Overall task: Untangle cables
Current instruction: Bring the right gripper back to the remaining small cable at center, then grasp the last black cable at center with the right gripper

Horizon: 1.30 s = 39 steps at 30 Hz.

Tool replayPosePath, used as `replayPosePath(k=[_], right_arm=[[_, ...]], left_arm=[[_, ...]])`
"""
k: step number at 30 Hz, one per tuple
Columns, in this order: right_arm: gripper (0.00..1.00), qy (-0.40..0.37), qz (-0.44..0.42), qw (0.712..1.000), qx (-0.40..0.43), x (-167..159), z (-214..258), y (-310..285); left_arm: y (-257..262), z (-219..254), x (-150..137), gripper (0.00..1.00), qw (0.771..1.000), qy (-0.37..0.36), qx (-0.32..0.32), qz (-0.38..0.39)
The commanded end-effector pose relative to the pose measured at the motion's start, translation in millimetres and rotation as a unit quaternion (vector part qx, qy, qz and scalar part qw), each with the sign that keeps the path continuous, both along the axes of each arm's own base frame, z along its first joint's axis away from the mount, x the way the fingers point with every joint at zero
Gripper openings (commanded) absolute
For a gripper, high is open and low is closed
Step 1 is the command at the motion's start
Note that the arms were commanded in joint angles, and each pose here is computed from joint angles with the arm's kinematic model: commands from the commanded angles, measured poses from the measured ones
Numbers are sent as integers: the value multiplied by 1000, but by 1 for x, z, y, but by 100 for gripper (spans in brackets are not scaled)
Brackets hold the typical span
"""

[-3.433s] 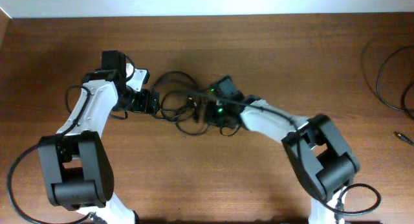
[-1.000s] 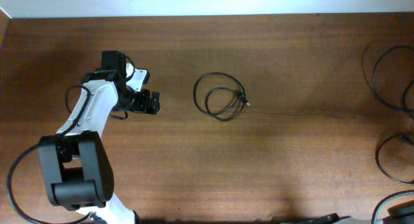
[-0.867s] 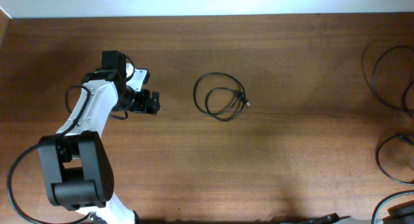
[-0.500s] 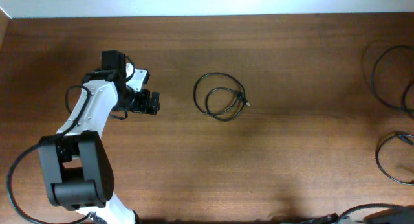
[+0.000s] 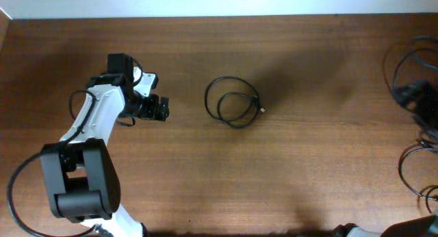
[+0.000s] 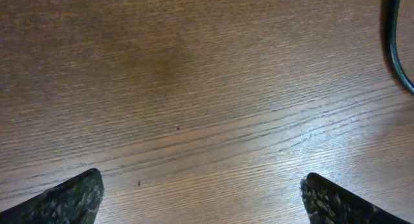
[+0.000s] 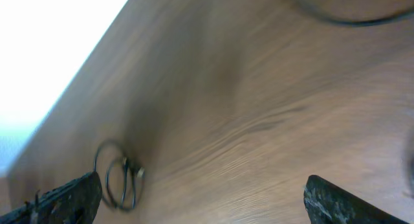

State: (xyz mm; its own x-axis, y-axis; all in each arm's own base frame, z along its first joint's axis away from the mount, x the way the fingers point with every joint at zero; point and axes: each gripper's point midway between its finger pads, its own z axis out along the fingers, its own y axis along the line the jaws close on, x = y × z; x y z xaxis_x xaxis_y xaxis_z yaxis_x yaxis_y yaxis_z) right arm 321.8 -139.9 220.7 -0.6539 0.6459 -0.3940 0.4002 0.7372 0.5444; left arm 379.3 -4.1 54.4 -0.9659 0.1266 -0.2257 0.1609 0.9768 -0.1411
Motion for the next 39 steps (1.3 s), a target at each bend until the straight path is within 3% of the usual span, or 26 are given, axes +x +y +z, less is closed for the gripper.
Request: replayPosePath(k=[1, 6, 11, 17, 23, 34, 36, 39], right_arm=[[99, -7, 95, 995, -29, 23, 4, 56], [99, 8, 217, 976, -18, 46, -17, 140], [99, 83, 298, 951, 14, 51, -73, 202], [99, 154, 360, 920, 35, 49, -136, 262], [98, 138, 396, 907, 31, 51, -147, 315], [96, 197, 251, 947, -41, 48, -165, 344], [92, 207, 213, 954, -44, 48, -169, 344], [92, 210, 210, 954, -47, 50, -181, 351]], left_arm=[[-2, -4, -2, 99, 1000, 4, -6, -11], [-2, -4, -2, 99, 1000, 4, -6, -10], [-2, -4, -2, 99, 1000, 4, -5, -10], [-2, -4, -2, 99, 1000, 4, -6, -10], [-2, -4, -2, 99, 1000, 4, -5, -10], [-2, -4, -2, 99, 1000, 4, -6, -10], [-2, -4, -2, 99, 1000, 4, -6, -10], [-2, -4, -2, 99, 1000, 4, -6, -10]])
